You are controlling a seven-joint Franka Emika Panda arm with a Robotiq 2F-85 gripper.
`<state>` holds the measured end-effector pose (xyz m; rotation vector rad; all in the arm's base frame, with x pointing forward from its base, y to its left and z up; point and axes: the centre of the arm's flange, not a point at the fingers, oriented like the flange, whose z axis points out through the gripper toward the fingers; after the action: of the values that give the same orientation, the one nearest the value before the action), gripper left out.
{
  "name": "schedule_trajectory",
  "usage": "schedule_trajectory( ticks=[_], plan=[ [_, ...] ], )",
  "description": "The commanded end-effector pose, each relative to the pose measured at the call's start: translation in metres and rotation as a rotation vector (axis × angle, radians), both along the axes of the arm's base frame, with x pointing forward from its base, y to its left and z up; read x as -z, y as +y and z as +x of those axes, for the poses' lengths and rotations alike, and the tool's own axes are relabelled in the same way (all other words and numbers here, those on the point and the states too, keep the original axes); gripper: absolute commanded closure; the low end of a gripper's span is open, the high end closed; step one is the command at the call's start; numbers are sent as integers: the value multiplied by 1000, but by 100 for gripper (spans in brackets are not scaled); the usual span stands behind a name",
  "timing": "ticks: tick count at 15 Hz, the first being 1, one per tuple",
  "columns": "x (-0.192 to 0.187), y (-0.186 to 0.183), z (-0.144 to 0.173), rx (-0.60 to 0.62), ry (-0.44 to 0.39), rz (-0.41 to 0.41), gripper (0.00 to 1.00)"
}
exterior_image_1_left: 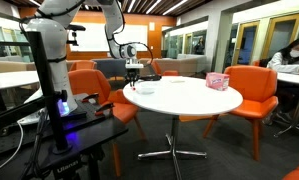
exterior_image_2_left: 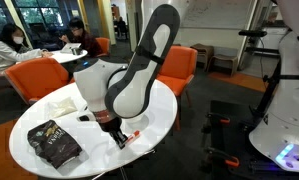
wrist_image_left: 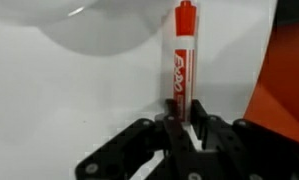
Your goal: Pick up the pen from the table and put it in the white bowl
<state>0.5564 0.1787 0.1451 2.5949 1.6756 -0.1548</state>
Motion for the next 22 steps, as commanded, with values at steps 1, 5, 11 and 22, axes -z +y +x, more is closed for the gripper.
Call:
schedule_trajectory(
  ticks=[1, 5, 11, 22],
  plan=[
    [-30, -2, -5, -46, -2, 72, 95],
    [-64, -6, 2, -105, -18, 152, 95],
    [-95, -35, 18, -115, -72, 191, 95],
    [-104, -102, 42, -173, -120, 185, 95]
  ],
)
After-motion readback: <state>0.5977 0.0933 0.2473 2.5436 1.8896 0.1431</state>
